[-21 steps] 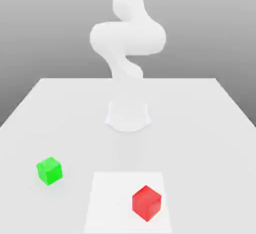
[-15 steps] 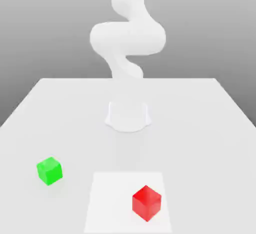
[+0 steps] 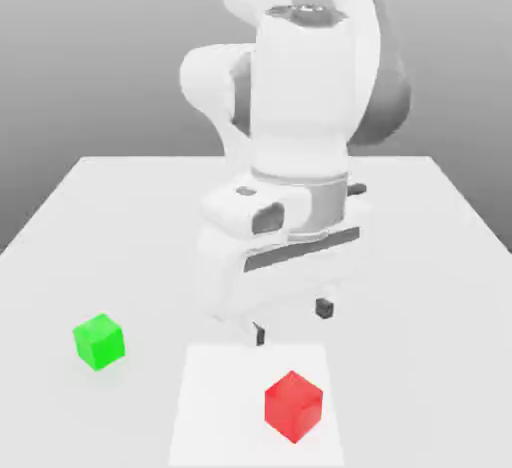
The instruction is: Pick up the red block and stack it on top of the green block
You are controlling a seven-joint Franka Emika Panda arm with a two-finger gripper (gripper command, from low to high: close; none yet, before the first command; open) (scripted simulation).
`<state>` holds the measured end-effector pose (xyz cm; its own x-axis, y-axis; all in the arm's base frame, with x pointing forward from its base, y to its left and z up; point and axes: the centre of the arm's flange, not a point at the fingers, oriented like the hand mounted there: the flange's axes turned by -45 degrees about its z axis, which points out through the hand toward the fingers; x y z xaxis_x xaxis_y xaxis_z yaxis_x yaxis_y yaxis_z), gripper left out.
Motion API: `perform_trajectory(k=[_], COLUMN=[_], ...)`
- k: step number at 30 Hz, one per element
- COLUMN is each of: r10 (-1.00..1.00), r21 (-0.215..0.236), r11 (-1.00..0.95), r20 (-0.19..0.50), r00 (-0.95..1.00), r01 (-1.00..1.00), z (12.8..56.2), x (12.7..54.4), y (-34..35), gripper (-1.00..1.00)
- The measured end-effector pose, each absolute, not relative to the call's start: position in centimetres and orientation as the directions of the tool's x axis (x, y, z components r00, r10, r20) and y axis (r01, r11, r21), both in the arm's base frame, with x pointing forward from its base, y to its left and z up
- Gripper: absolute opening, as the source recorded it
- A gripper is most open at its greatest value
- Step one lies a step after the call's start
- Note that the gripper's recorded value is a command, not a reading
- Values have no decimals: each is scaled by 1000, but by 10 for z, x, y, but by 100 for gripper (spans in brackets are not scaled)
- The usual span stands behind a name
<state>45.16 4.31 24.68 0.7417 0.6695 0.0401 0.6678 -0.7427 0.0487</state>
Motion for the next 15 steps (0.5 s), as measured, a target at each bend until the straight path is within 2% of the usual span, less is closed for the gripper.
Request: perform_trajectory(k=[2,6,7,13,15], r10=[702,712,712,713,712], r21=[13,1,0,-1,-1], r11=[-712,-703,-702,-702,-702], r20=[10,1,1,-1,0], r00=[712,703,702,702,702], r01=[702,712,712,713,712], z=[214,164,152,146,156], x=[442,440,439,438,439], y=[45,46,45,46,46], gripper=[0,0,-100,-100,-100])
